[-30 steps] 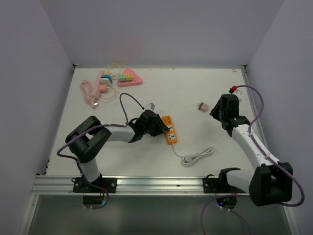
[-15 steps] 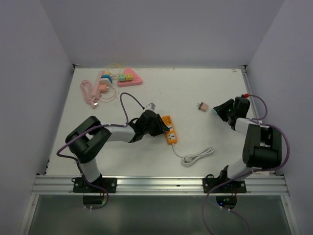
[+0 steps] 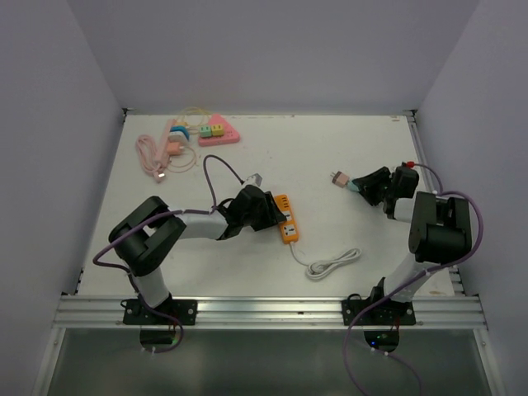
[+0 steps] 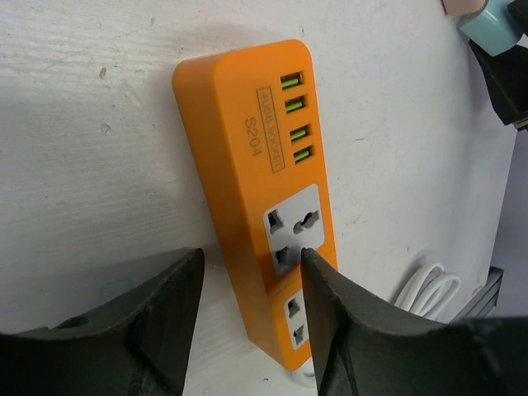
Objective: Pull the plug off the socket
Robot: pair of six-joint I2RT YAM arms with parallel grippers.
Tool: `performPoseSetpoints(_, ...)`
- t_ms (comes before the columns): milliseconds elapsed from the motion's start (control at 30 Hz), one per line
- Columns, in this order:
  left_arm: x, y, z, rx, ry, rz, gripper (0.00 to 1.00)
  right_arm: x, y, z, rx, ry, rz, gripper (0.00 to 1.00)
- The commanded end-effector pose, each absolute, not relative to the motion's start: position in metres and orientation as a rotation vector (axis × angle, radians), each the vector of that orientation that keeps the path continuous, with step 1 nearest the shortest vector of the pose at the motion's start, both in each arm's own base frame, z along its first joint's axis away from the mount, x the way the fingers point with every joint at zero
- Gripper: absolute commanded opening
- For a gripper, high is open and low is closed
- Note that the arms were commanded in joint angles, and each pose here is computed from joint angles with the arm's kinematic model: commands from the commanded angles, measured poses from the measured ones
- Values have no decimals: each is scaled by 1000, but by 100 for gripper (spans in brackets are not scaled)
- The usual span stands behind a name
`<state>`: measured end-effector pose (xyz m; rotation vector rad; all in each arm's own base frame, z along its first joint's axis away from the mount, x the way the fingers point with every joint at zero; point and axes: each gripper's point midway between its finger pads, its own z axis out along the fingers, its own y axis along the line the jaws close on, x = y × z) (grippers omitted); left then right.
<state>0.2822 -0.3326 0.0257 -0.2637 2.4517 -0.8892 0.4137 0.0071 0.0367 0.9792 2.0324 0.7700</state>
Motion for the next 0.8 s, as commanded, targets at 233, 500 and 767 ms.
performPoseSetpoints(233, 248, -293, -8, -181, 2627, -635, 67, 389, -18, 37, 997, 2123, 557, 82)
performPoseSetpoints(500, 260, -290, 32, -155, 2553, -616, 85, 350, -29, 88, 939, 2182, 310, 91)
performPoseSetpoints(767, 283, -263, 82, -141, 2434, -487, 95, 258, 6, 103, 875, 2304, 26, 99)
